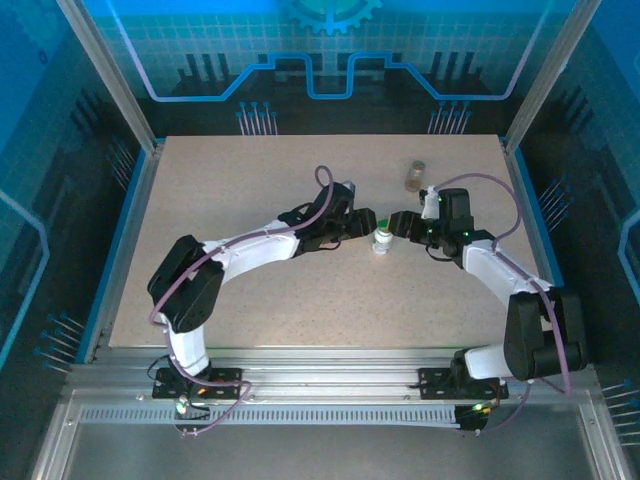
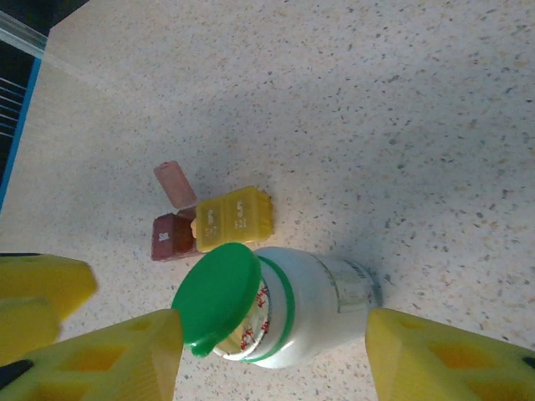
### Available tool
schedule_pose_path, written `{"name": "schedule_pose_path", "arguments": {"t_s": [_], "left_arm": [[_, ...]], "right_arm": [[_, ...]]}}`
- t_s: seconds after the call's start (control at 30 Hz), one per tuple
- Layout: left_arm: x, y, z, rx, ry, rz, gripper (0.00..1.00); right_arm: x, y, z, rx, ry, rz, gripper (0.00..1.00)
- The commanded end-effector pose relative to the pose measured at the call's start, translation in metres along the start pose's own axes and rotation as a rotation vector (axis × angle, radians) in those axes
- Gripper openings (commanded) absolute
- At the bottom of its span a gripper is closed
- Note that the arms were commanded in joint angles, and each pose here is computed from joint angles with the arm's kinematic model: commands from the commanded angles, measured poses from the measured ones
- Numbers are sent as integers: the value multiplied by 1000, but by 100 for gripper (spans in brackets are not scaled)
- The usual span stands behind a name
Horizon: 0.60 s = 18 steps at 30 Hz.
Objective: Sort the pills into containers
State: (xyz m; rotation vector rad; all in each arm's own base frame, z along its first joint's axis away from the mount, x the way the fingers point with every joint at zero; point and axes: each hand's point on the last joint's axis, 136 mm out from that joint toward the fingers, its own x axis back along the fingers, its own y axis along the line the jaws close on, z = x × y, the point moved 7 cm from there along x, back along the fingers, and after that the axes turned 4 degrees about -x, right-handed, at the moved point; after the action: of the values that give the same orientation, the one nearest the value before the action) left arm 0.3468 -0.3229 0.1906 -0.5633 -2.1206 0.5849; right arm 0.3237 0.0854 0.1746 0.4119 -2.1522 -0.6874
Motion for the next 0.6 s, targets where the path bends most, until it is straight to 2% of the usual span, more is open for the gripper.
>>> {"name": "schedule_pose_path", "arguments": {"t_s": [0.0, 0.23, 0.57], "left_arm": [[-5, -11, -5, -7, 12, 28, 54], [-30, -7, 1, -13, 45, 20, 53], [-43, 0, 13, 7, 77, 29, 48]], "right_arm": [[3, 11, -16, 9, -40, -70, 60], [-6, 3, -11, 6, -26, -51, 57], [-13, -9, 6, -4, 7, -51, 50]]}}
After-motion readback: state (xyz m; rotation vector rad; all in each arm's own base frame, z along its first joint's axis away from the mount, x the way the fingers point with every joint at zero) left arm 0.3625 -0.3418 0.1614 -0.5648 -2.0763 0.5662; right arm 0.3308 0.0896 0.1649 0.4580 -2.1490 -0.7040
